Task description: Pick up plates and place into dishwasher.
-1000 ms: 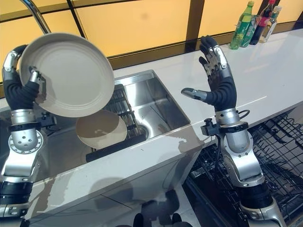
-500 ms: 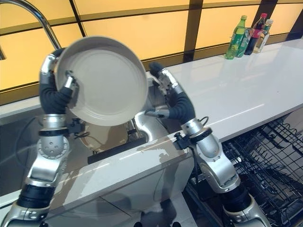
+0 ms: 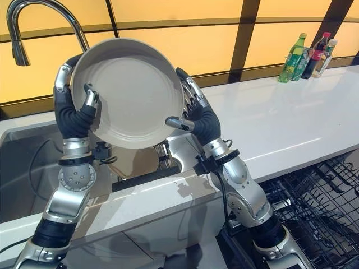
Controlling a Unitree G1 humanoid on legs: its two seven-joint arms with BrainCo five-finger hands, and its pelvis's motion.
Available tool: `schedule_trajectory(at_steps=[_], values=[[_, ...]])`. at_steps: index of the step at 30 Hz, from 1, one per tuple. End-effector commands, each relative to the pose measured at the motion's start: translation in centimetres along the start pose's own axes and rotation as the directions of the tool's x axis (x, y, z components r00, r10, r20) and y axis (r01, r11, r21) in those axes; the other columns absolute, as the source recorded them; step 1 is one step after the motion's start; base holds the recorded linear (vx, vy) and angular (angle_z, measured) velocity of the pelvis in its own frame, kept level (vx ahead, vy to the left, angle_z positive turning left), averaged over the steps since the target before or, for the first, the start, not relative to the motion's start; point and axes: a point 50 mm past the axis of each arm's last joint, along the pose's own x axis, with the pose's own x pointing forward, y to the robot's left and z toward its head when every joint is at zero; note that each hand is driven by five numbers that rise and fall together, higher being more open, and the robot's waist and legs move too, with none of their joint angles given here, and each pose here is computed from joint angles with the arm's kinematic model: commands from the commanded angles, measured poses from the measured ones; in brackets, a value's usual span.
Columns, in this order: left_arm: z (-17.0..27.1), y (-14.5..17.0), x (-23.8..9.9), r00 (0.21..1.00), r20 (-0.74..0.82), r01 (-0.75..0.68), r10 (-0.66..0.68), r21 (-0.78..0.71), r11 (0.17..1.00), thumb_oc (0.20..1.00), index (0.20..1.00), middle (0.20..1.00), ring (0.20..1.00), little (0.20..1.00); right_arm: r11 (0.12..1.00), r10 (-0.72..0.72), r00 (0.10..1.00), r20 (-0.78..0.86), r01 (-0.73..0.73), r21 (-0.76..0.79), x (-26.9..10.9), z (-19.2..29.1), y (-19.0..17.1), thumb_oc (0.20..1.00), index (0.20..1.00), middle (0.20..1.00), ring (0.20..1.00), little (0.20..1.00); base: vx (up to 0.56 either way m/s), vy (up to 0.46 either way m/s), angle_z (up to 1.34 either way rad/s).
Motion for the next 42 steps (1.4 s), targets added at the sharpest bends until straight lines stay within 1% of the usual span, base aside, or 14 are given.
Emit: schedule_trajectory(at_steps=[1, 4, 6, 8, 15, 18, 21, 26, 35, 40, 42], values=[[3.9, -2.0, 1.7, 0.960, 0.264, 0.102, -0.092, -0.024, 0.995, 0.200, 0.200, 0.200, 0.200, 0.200, 0.941, 0.280, 0.959, -0.041, -0.265, 0.210, 1.4, -0.5, 4.5, 1.000, 1.000, 1.000, 1.000, 1.000, 0.00, 0.000, 0.00], [4.0, -2.1, 1.7, 0.950, 0.293, 0.115, -0.110, -0.001, 0.993, 0.200, 0.200, 0.200, 0.200, 0.200, 0.908, 0.341, 0.937, -0.078, -0.307, 0.285, 1.2, -1.1, 5.0, 1.000, 1.000, 1.000, 1.000, 1.000, 0.00, 0.000, 0.00], [4.1, -2.0, 1.7, 0.945, 0.306, 0.120, -0.117, 0.010, 0.993, 0.200, 0.200, 0.200, 0.200, 0.200, 0.877, 0.381, 0.922, -0.076, -0.334, 0.345, 1.2, -1.2, 5.3, 1.000, 1.000, 1.000, 1.000, 1.000, 0.00, 0.000, 0.00], [4.0, -2.0, 1.7, 0.942, 0.310, 0.130, -0.128, 0.016, 0.991, 0.200, 0.200, 0.200, 0.200, 0.200, 0.859, 0.408, 0.910, -0.075, -0.355, 0.370, 1.2, -1.3, 5.7, 1.000, 1.000, 1.000, 1.000, 1.000, 0.00, 0.000, 0.00], [3.9, -2.6, 1.5, 0.933, 0.320, 0.164, -0.164, 0.030, 0.986, 0.200, 0.200, 0.200, 0.200, 0.200, 0.834, 0.467, 0.881, -0.075, -0.411, 0.369, 1.7, -1.3, 6.7, 1.000, 1.000, 1.000, 1.000, 1.000, 0.00, 0.000, 0.00], [3.9, -2.7, 1.3, 0.925, 0.335, 0.169, -0.177, 0.053, 0.984, 0.200, 0.200, 0.200, 0.200, 0.200, 0.833, 0.491, 0.865, -0.105, -0.431, 0.348, 1.7, -1.6, 7.0, 1.000, 1.000, 1.000, 1.000, 1.000, 0.00, 0.000, 0.00], [3.5, -2.6, 1.3, 0.935, 0.307, 0.165, -0.181, 0.076, 0.983, 0.200, 0.200, 0.200, 0.200, 0.200, 0.835, 0.509, 0.848, -0.149, -0.444, 0.325, 1.5, -2.0, 7.1, 1.000, 1.000, 1.000, 1.000, 1.000, 0.00, 0.000, 0.00], [2.9, -3.1, 0.8, 0.934, 0.275, 0.211, -0.226, 0.082, 0.974, 0.200, 0.200, 0.200, 0.200, 0.200, 0.836, 0.527, 0.829, -0.188, -0.466, 0.290, 1.5, -2.5, 7.3, 1.000, 1.000, 1.000, 1.000, 1.000, 0.00, 0.000, 0.00], [2.2, -3.3, 0.1, 0.943, 0.224, 0.237, -0.247, 0.072, 0.969, 0.200, 0.200, 0.200, 0.200, 0.200, 0.864, 0.478, 0.858, -0.191, -0.420, 0.277, 1.8, -2.6, 7.1, 1.000, 1.000, 1.000, 1.000, 1.000, 0.03, -0.012, 0.01], [1.8, -3.2, -0.2, 0.946, 0.193, 0.251, -0.260, 0.071, 0.965, 0.200, 0.200, 0.200, 0.200, 0.200, 0.900, 0.403, 0.902, -0.154, -0.361, 0.242, 2.1, -2.1, 6.3, 1.000, 1.000, 1.000, 1.000, 1.000, 0.01, -0.010, 0.00], [1.5, -3.0, -0.6, 0.950, 0.170, 0.253, -0.263, 0.076, 0.964, 0.200, 0.200, 0.200, 0.200, 0.200, 0.927, 0.340, 0.931, -0.134, -0.308, 0.215, 2.3, -1.7, 5.4, 1.000, 1.000, 1.000, 1.000, 1.000, 0.03, -0.014, 0.00]])
